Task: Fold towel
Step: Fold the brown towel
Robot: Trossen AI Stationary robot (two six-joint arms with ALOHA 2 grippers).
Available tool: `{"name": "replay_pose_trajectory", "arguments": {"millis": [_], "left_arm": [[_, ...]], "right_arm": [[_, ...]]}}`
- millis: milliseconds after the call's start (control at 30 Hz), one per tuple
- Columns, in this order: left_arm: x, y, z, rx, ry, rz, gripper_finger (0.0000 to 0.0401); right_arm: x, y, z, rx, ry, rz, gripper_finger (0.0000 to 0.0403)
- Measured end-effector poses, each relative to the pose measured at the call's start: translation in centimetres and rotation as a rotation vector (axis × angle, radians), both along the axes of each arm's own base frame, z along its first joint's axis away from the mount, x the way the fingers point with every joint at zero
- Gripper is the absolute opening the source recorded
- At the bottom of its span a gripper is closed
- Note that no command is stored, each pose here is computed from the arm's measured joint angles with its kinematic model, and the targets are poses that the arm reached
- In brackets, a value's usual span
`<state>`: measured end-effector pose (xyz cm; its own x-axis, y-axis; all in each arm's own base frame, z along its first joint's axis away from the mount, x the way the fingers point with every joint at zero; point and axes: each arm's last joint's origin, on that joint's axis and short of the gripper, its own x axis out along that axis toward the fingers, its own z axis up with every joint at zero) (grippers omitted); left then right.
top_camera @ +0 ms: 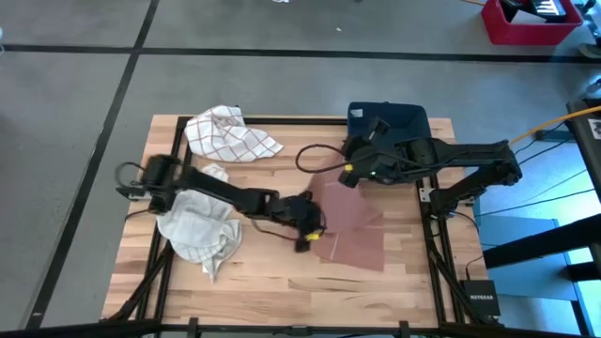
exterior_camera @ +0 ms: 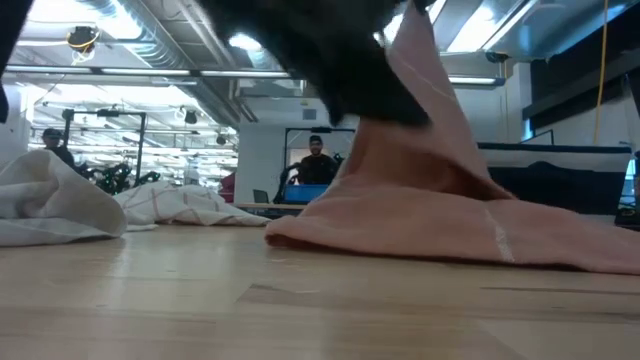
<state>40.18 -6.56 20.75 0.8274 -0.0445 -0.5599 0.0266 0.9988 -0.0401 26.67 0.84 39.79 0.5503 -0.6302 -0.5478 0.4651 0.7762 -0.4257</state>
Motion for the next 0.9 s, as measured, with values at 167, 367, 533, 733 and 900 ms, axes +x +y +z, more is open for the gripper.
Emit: {"name": "replay_pose_trajectory", "arguments": {"millis": [167, 367, 533, 733, 900], "left_arm": [[-5.6, -1.8, 6.8, 0.064, 0.031, 0.008, 0.0003], [-13.2, -1.7, 13.5, 0.022, -0.030, 0.099, 0.0002], [-19.1, 0.1, 18.3, -0.078, -0.195, 0.154, 0.0002], [-24.9, 3.0, 22.8, -0.184, -0.412, 0.231, 0.0002], [-28.2, 4.5, 26.3, -0.134, -0.584, 0.318, 0.0002]], "right_arm": [[-1.6, -0.1, 1.3, 0.017, -0.036, 0.044, 0.0010], [-3.6, -0.2, 3.3, 0.017, -0.128, 0.097, 0.0010], [-4.5, -0.2, 5.2, -0.009, -0.242, 0.198, 0.0010], [-4.5, 0.0, 7.2, -0.070, -0.376, 0.297, 0.0010], [-4.4, 0.0, 8.9, -0.122, -0.417, 0.328, 0.0010]]}}
